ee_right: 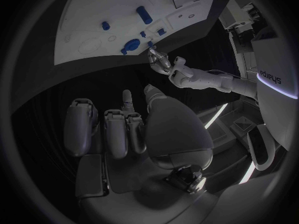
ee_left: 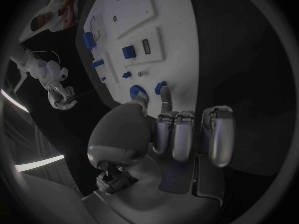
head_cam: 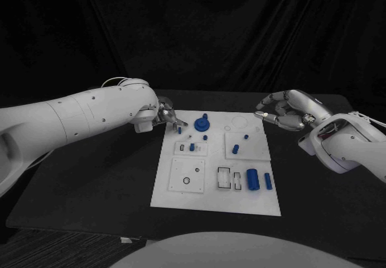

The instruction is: Assemble the parts on the task board

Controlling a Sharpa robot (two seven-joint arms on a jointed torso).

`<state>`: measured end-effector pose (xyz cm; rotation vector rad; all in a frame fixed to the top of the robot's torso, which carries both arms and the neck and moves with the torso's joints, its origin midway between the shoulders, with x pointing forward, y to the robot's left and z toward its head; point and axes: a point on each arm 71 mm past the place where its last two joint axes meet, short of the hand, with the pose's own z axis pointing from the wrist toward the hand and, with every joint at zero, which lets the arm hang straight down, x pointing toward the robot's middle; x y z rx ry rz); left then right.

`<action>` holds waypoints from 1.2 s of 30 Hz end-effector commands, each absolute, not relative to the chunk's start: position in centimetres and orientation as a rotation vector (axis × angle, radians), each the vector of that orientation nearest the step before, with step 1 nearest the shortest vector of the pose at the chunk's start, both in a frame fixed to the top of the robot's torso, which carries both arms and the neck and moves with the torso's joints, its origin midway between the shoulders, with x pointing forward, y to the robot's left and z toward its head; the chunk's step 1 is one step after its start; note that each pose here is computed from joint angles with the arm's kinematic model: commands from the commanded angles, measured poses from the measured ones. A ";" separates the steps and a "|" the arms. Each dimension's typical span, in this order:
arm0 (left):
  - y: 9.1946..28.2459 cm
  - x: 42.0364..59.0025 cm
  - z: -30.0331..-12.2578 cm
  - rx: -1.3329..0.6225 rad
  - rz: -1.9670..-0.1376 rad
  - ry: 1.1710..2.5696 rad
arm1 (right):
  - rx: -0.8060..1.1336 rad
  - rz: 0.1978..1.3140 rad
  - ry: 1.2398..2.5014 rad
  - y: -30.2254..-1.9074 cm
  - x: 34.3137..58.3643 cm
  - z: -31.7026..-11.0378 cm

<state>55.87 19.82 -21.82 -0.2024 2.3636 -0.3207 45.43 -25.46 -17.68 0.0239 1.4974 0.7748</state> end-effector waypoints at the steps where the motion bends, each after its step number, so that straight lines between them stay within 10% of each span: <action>1: 19.6 55.7 -22.1 -0.188 -0.322 2.388 | 0.029 0.769 1.507 -25.5 45.4 -17.8; 36: 19.2 55.7 -22.4 -0.173 -0.340 2.399 | 0.031 0.767 1.517 -25.5 45.4 -17.9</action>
